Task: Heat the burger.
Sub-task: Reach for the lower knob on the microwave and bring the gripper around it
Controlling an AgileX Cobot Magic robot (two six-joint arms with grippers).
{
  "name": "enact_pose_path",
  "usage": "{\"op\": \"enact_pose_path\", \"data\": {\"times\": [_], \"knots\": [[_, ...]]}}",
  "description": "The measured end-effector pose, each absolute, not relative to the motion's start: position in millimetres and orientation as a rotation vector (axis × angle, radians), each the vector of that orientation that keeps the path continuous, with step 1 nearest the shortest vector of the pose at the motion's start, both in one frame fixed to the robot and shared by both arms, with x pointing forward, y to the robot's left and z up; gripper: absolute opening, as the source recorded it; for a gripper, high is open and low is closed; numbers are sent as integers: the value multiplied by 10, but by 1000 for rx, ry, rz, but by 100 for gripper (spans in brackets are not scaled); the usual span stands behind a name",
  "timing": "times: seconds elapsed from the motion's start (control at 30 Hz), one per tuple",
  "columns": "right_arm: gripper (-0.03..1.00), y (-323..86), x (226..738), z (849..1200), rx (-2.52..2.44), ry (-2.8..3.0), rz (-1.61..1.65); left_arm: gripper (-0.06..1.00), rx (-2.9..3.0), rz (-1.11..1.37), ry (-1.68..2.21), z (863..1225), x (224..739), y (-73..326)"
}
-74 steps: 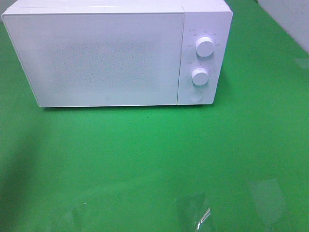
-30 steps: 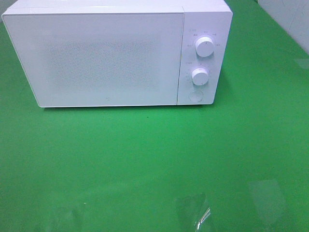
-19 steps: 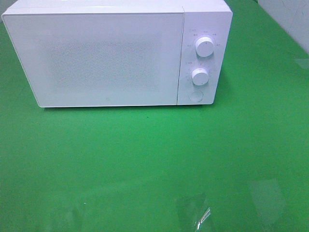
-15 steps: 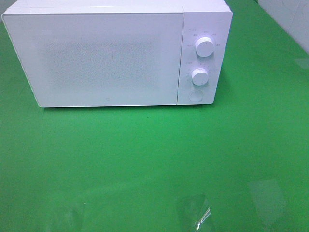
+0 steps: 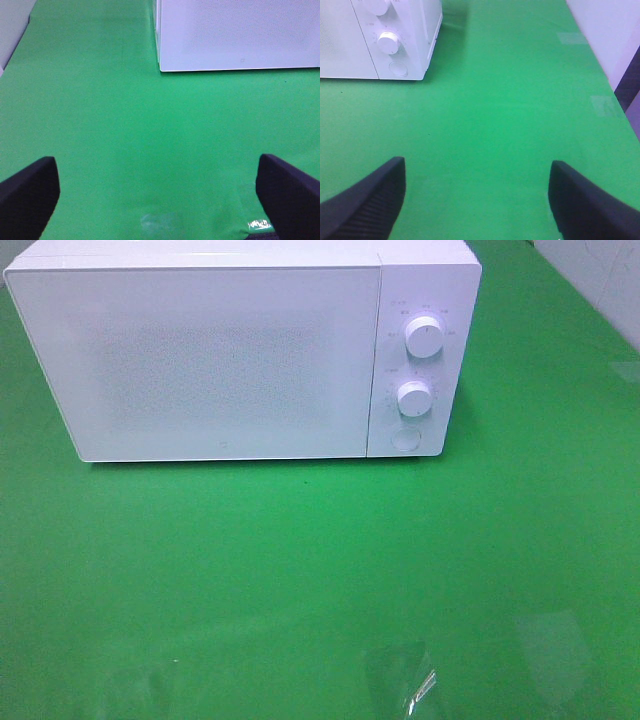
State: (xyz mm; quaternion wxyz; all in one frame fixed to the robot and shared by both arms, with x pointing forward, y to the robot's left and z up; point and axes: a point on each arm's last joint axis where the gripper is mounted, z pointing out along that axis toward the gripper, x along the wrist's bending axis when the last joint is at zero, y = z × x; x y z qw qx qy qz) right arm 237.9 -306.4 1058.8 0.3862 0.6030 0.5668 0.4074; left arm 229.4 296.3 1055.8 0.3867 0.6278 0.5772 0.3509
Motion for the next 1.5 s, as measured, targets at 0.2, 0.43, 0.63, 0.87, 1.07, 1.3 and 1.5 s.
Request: {"op": "enact_pose_path", "data": {"times": [0.2, 0.43, 0.63, 0.87, 1.07, 1.3, 1.5], "knots": [[76, -3064, 2379, 10588, 1535, 1443, 1037, 99, 1598, 893, 1469, 10558, 2294, 2963], [76, -3060, 2398, 10794, 1500, 1412, 1071, 99, 1599, 892, 1471, 10552, 2296, 2963], [76, -3038, 2571, 10900, 1455, 1388, 1106, 99, 1600, 891, 1471, 10549, 2297, 2963], [76, -3000, 2860, 11038, 1380, 1349, 1158, 99, 1600, 891, 1471, 10549, 2297, 2963], [76, -2966, 3089, 10979, 1331, 1331, 1191, 99, 1600, 891, 1471, 10549, 2297, 2963], [76, -2905, 3387, 10875, 1206, 1256, 1293, 99, 1600, 891, 1471, 10549, 2297, 2963], [76, -2860, 3646, 10775, 1161, 1241, 1334, 99, 1600, 891, 1471, 10549, 2297, 2963]]}}
